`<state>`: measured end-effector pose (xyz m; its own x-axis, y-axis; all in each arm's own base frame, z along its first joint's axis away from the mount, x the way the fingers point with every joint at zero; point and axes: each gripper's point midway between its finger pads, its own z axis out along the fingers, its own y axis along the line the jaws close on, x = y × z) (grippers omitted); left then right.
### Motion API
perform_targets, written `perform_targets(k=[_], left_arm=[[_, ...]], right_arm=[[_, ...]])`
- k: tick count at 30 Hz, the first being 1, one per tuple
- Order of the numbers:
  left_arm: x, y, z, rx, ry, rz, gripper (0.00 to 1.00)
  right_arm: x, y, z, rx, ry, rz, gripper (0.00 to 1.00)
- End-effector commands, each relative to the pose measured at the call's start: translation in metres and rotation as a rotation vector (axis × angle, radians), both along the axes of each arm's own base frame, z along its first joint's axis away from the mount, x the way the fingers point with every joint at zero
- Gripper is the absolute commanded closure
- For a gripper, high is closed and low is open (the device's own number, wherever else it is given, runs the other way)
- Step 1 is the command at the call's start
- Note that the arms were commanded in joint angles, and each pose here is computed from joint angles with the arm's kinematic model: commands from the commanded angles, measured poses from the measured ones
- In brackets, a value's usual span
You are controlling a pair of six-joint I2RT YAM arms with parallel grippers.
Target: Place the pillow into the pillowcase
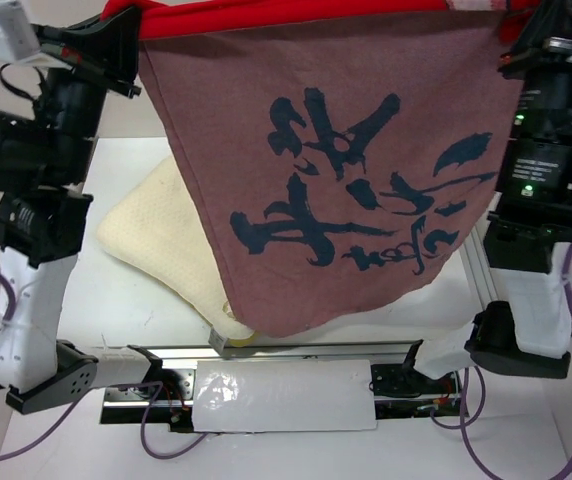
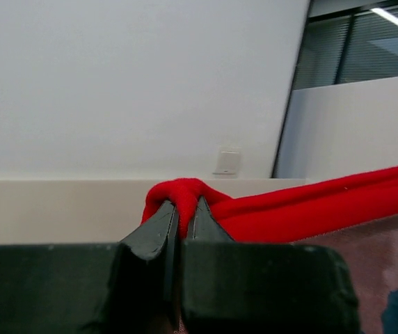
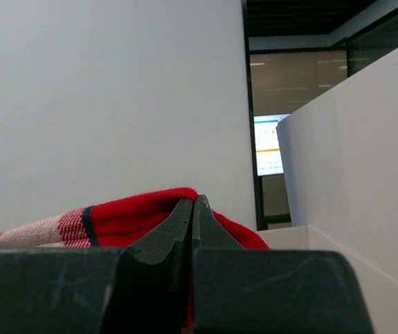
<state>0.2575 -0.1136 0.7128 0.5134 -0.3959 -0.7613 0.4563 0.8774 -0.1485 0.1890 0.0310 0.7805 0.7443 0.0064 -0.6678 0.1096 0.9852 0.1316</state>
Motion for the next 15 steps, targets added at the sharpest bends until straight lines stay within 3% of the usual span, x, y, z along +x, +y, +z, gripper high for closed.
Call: perform_targets(k=[1, 6, 10, 15], left_arm=[[0.009, 0.039, 0.021, -0.084, -0.067, 0.206, 1.00], [0.039, 0.029, 0.015, -0.072, -0.040, 0.223, 1.00], [0.049, 0.022, 0.011, -0.083, -0.028, 0.222, 1.00], [0.028, 0.033, 0.019, -0.105, -0.052, 0.228, 1.00]], right_arm=[[-0.030, -0.061, 0.002, 0.130, -0.005, -0.177, 1.00], [-0.035, -0.055, 0.001, 0.145, 0.001, -0.028, 1.00], [-0.037, -0.061, -0.005, 0.158, 0.011, -0.018, 1.00], [-0.036, -0.064, -0.003, 0.115, 0.022, -0.075, 1.00]])
